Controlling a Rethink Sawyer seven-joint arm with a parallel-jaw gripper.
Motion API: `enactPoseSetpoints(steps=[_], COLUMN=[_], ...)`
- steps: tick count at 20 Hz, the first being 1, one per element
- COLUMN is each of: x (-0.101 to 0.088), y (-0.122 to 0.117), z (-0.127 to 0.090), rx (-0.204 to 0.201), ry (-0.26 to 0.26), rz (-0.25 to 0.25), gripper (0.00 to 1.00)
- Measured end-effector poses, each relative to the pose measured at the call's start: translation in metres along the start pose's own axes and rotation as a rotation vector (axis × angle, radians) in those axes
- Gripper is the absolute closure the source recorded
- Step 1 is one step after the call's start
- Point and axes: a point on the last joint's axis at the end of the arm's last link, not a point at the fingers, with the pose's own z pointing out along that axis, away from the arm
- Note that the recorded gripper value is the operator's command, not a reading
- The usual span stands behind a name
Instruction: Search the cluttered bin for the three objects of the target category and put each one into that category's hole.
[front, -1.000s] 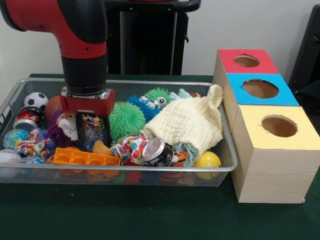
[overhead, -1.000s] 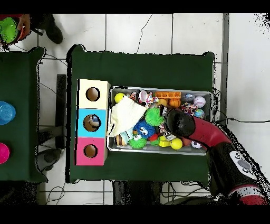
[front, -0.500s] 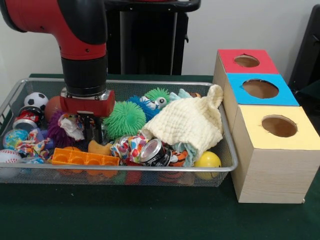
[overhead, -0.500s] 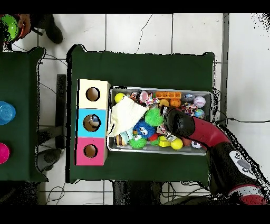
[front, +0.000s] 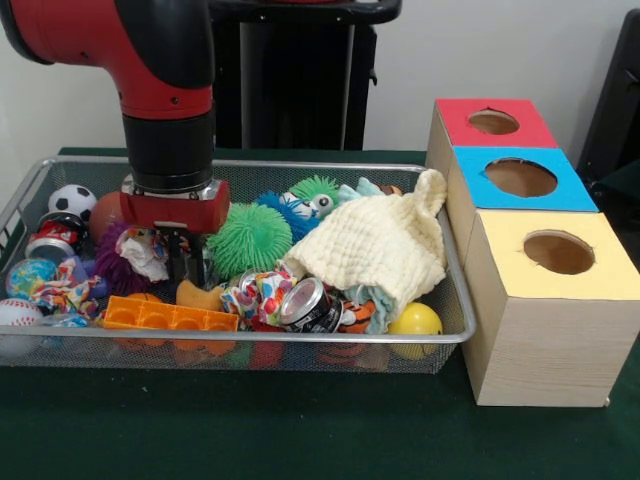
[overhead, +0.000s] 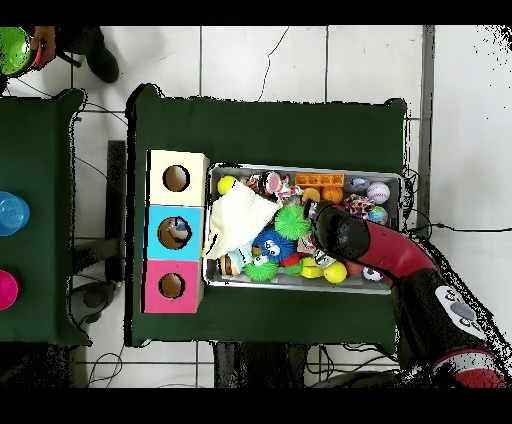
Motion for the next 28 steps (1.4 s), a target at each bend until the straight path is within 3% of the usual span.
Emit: enactPoseSetpoints(steps=[7,17,28], x=[-0.006,-0.022,-0.038], y=[-0.002,-0.009,-0.014], z=[-0.018,-0.073,-0.107], rx=[0.006,0.025,0.048], ry=[0.011,0.071,0.043], rz=[-0.005,-0.016,-0.02], gripper=[1.0,1.0,1.0])
